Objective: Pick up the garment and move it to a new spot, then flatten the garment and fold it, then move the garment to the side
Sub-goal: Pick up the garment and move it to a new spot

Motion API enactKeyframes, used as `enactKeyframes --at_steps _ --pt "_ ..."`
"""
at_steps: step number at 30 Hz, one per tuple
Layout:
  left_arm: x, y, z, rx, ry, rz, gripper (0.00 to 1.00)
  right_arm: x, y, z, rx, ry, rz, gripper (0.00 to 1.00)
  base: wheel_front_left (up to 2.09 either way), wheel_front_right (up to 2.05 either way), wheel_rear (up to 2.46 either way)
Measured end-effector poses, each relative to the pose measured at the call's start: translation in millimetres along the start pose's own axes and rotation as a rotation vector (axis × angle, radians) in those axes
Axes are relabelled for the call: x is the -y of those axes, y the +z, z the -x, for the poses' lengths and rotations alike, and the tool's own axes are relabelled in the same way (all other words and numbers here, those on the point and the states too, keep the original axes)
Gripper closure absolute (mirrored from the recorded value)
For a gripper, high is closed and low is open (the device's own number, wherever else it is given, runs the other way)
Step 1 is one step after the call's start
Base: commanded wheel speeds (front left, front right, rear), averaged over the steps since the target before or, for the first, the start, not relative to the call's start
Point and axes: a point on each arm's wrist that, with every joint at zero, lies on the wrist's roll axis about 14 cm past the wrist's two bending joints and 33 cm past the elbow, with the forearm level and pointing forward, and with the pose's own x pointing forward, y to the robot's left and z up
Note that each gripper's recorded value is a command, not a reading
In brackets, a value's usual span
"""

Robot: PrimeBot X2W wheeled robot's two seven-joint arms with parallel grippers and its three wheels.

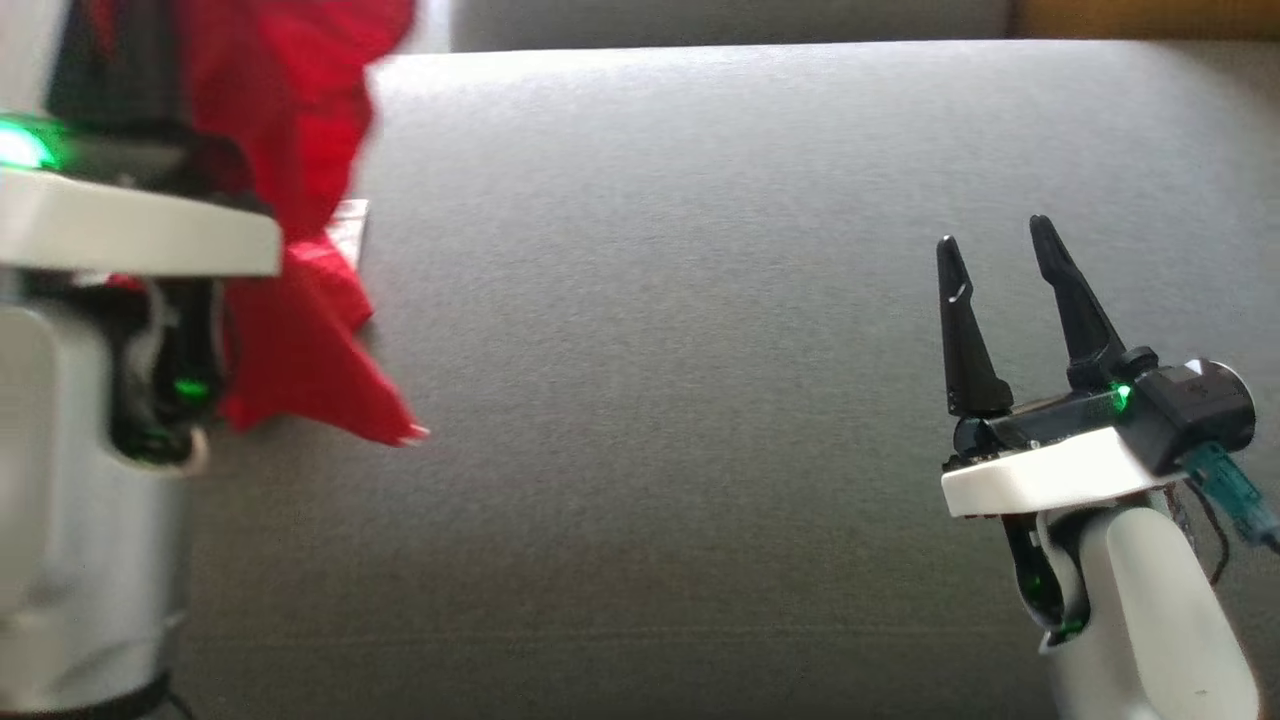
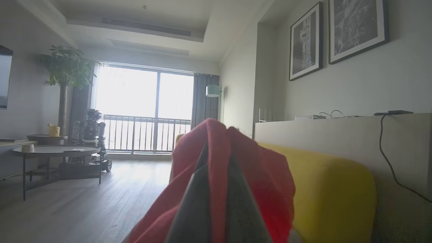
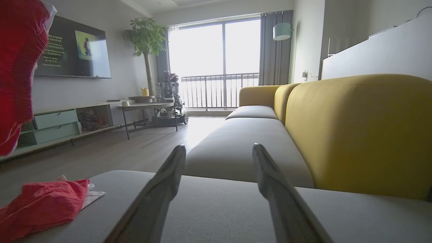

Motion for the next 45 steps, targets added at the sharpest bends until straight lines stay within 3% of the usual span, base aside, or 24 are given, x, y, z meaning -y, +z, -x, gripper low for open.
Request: enactKeyframes --at_steps 10,24,26,29,32,37,40,41,42,43,45 --pt "90.6 -20.8 -15.7 -0.001 -0.168 0.19 1.0 42.6 14.6 28.0 0.008 -0.126 0.056 0.0 0.0 0.0 0.0" --pt "250.0 -73.6 -17.0 -0.114 -0.467 0.506 1.0 117.7 45.7 89.2 0.03 -0.386 0.13 0.0 0.0 0.0 0.0" --pt "271.6 -85.7 -17.6 -0.143 -0.495 0.589 1.0 128.7 47.9 96.7 0.03 -0.425 0.136 0.0 0.0 0.0 0.0" --pt "277.5 -119.2 -19.0 -0.21 -0.472 0.607 1.0 135.1 45.3 98.7 0.017 -0.444 0.147 0.0 0.0 0.0 0.0" --pt "270.6 -175.3 -11.5 -0.345 -0.404 0.558 1.0 139.5 44.9 95.9 0.014 -0.45 0.16 0.0 0.0 0.0 0.0" --pt "233.8 -262.3 16.8 -0.562 -0.294 0.381 1.0 140.6 38.1 89.4 0.001 -0.443 0.162 0.0 0.0 0.0 0.0" --pt "211.7 -288.1 32.5 -0.62 -0.274 0.267 1.0 136.5 32.4 81.1 -0.004 -0.421 0.154 0.0 0.0 0.0 0.0" --pt "205.1 -295.2 37.9 -0.644 -0.261 0.244 0.95 135.4 31.4 77.7 -0.002 -0.413 0.151 0.0 0.0 0.0 0.0" --pt "200.2 -301.1 44.0 -0.667 -0.256 0.225 0.6 133.8 30.6 74.4 0.0 -0.405 0.146 0.0 0.0 0.0 0.0" --pt "196.0 -305.2 48.9 -0.686 -0.249 0.211 0.0 131.9 29.5 72.0 0.001 -0.397 0.142 0.0 0.0 0.0 0.0" --pt "188.4 -306.1 51.8 -0.694 -0.232 0.198 0.0 127.9 26.8 67.9 -0.001 -0.382 0.136 0.0 0.0 0.0 0.0"
